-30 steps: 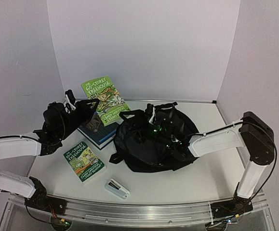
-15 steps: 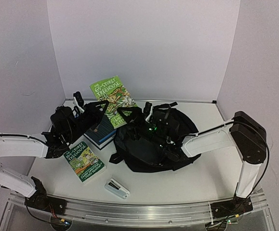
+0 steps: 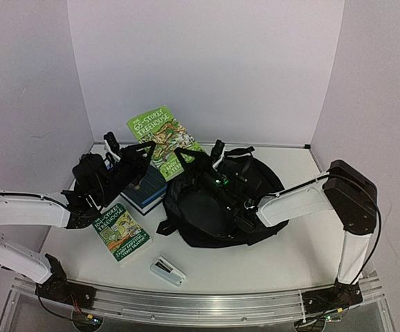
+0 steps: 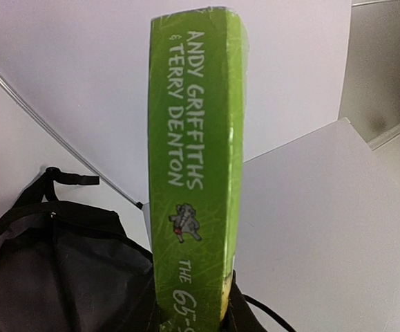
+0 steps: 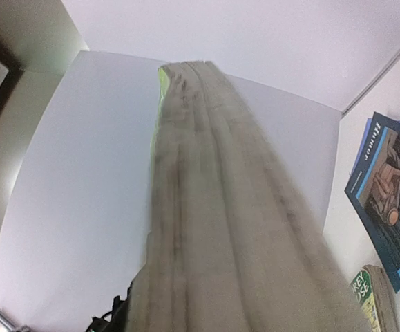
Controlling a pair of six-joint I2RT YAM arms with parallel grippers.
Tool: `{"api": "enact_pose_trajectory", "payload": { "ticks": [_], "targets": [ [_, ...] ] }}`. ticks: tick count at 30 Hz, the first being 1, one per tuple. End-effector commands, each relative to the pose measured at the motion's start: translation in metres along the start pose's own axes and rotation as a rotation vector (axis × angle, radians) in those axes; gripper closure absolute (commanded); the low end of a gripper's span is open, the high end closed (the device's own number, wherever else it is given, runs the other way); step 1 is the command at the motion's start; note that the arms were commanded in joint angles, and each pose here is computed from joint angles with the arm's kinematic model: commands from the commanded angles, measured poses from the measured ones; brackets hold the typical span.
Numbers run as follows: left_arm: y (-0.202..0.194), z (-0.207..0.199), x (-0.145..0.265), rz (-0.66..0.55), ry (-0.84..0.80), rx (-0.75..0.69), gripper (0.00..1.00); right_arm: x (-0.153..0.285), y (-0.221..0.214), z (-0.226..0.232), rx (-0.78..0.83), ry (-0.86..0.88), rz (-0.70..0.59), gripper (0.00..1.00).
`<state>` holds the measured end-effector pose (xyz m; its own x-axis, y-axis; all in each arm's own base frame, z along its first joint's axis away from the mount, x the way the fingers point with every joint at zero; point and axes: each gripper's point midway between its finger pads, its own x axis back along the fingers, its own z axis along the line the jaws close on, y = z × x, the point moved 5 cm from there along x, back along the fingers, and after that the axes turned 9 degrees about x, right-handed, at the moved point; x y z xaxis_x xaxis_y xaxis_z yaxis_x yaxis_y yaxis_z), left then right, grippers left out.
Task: Pack the student bag
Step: Pick up the book from the center of the board.
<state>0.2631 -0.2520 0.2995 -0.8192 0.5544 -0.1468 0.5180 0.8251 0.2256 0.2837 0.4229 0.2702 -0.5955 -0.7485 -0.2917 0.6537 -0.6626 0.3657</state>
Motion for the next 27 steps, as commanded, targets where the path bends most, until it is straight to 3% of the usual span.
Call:
{"api": "enact_pose_trajectory", "payload": {
  "ticks": [1, 3, 5, 7, 13, 18, 22, 27],
  "targets": [
    [0.004, -0.035, -0.004, 0.013, -0.051, 0.013, 0.75, 0.005, 0.025, 0.04, 0.035, 0.112, -0.111, 0.8],
    [0.004, -0.028, -0.001, 0.053, 0.037, -0.025, 0.39, 0.011, 0.031, 0.044, 0.083, 0.098, -0.133, 0.94],
    [0.007, -0.028, 0.002, 0.08, 0.077, -0.049, 0.2, 0.016, 0.034, 0.047, 0.126, 0.072, -0.138, 1.0],
    [0.02, -0.015, 0.006, 0.136, 0.204, -0.096, 0.08, 0.018, 0.039, 0.054, 0.218, 0.021, -0.126, 1.0],
    [0.044, -0.011, 0.025, 0.251, 0.267, -0.205, 0.0, 0.023, 0.058, 0.065, 0.377, -0.058, 0.023, 1.0],
    [0.037, -0.012, 0.029, 0.513, 0.338, -0.356, 0.0, 0.044, 0.089, 0.062, 0.42, -0.093, 0.163, 1.0],
    [0.023, -0.026, 0.029, 0.672, 0.243, -0.402, 0.0, 0.059, 0.101, 0.066, 0.447, -0.122, 0.292, 1.0],
    [0.016, -0.027, 0.025, 0.745, 0.208, -0.418, 0.0, 0.07, 0.099, 0.085, 0.488, -0.11, 0.382, 1.0]
  ]
}}
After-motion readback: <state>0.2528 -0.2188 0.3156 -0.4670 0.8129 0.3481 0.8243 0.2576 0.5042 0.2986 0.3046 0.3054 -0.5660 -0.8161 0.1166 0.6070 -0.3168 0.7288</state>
